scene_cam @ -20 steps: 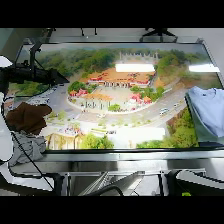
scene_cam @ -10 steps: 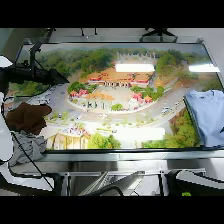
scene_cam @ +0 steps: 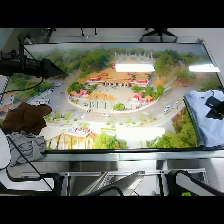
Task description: Fold the shirts.
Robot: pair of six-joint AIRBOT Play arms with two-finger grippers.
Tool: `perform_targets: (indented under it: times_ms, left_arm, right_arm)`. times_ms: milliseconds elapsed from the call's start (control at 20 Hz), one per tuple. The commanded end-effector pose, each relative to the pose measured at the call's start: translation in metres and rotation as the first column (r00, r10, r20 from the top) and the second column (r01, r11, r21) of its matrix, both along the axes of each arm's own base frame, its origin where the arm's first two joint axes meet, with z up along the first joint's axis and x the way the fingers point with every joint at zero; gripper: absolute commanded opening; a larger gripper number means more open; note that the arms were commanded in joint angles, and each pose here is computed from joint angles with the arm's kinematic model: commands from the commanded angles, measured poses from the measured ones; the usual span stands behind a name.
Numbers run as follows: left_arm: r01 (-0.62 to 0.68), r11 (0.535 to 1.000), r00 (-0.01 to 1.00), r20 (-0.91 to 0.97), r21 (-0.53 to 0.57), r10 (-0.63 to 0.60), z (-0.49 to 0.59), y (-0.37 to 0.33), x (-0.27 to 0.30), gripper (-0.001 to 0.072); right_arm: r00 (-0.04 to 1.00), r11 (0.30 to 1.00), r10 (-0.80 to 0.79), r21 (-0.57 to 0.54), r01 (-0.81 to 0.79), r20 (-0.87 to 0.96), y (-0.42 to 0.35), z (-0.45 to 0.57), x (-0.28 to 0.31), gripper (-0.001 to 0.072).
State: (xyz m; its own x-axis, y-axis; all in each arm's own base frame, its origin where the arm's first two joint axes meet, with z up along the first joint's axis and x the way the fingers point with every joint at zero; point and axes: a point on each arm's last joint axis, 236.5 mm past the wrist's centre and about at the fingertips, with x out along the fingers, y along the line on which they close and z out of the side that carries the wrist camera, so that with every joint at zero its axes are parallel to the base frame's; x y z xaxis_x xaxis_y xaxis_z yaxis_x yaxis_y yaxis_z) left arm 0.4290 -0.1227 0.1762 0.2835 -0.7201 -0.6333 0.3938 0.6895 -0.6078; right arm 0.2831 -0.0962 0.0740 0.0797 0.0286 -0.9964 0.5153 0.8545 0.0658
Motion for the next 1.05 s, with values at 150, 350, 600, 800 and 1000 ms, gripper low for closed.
perform_targets:
  times_ms: [150,350,600,800,1000]
  left_arm:
    - [0.051,0.997,0.989,-0.141,0.054,-0.043,-0.06,-0.032,-0.121,0.0015]
    - [0.046,0.998,0.975,-0.219,0.044,-0.035,-0.095,-0.04,-0.173,0.0015]
    - [0.039,0.998,0.981,-0.19,0.046,-0.03,-0.097,-0.04,-0.199,0.0016]
    - [0.024,0.999,0.988,-0.151,0.048,-0.016,-0.094,-0.039,-0.205,0.0016]
    - [0.021,0.999,0.993,-0.116,0.05,-0.015,-0.087,-0.039,-0.208,0.0016]
  right_arm:
    - [0.892,0.895,0.445,-0.073,-0.44,0.074,0.124,-0.04,-0.06,0.0017]
    - [0.851,0.851,0.525,-0.052,-0.523,0.019,0.138,-0.067,-0.09,0.0017]
    - [0.851,0.851,0.524,-0.039,-0.523,0.012,0.14,-0.068,-0.093,0.0017]
    - [0.851,0.851,0.524,-0.039,-0.524,0.012,0.14,-0.068,-0.093,0.0017]
    - [0.851,0.851,0.524,-0.039,-0.523,0.013,0.14,-0.068,-0.093,0.0017]
